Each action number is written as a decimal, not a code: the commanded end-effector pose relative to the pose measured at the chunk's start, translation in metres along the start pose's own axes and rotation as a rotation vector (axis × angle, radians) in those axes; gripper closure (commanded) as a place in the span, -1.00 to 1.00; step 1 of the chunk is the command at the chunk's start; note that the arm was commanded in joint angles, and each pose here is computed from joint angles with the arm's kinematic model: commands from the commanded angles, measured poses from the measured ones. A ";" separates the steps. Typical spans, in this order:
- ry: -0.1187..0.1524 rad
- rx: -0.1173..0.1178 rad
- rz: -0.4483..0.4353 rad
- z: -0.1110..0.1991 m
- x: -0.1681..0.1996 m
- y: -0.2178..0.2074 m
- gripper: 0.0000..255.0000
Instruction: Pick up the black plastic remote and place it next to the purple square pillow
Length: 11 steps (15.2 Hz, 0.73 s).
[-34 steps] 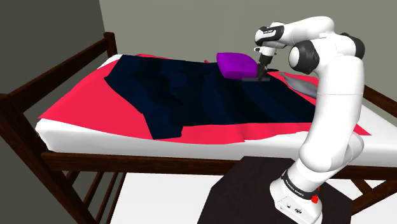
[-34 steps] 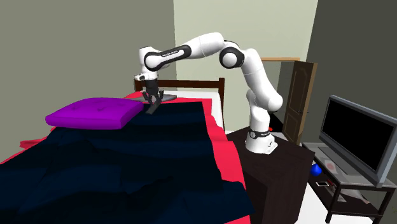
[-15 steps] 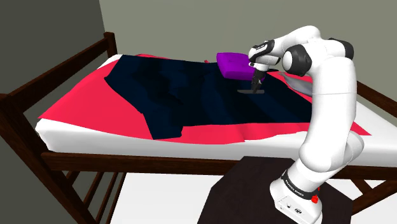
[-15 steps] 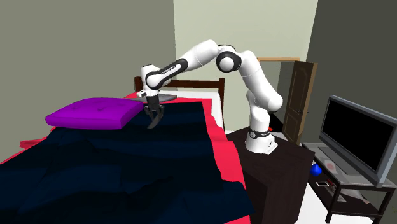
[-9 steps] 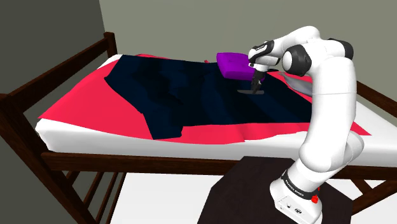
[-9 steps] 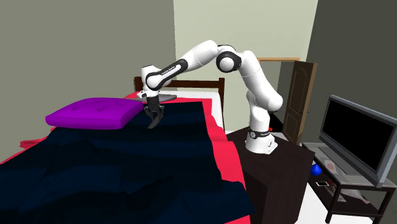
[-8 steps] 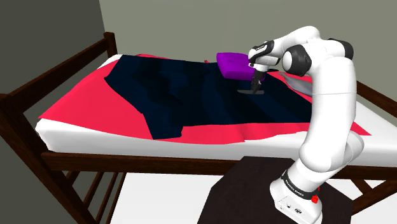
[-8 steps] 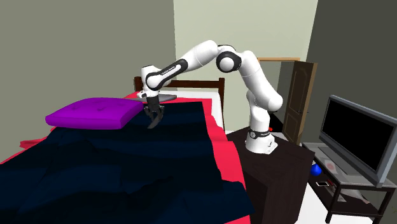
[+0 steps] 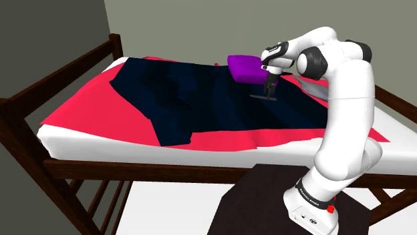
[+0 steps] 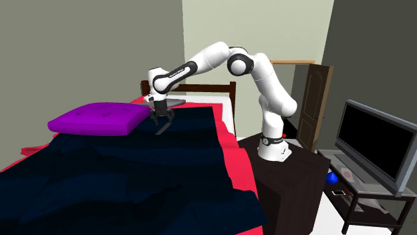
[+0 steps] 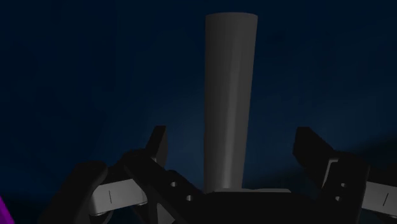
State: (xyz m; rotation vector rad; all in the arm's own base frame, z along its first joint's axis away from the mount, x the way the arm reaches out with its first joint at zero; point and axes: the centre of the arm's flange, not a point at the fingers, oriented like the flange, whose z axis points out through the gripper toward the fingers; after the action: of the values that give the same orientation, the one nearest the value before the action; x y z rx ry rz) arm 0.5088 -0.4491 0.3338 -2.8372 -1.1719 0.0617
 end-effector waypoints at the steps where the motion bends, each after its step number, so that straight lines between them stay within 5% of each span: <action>1: 0.000 0.000 0.000 -0.020 0.000 0.000 -1.00; 3: 0.000 0.000 0.000 -0.044 0.000 0.000 -1.00; 11: 0.000 0.000 0.000 -0.044 0.000 0.000 -1.00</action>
State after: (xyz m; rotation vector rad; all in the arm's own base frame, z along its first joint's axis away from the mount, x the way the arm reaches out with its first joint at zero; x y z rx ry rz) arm 0.5114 -0.4511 0.3775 -2.8372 -1.1718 0.0614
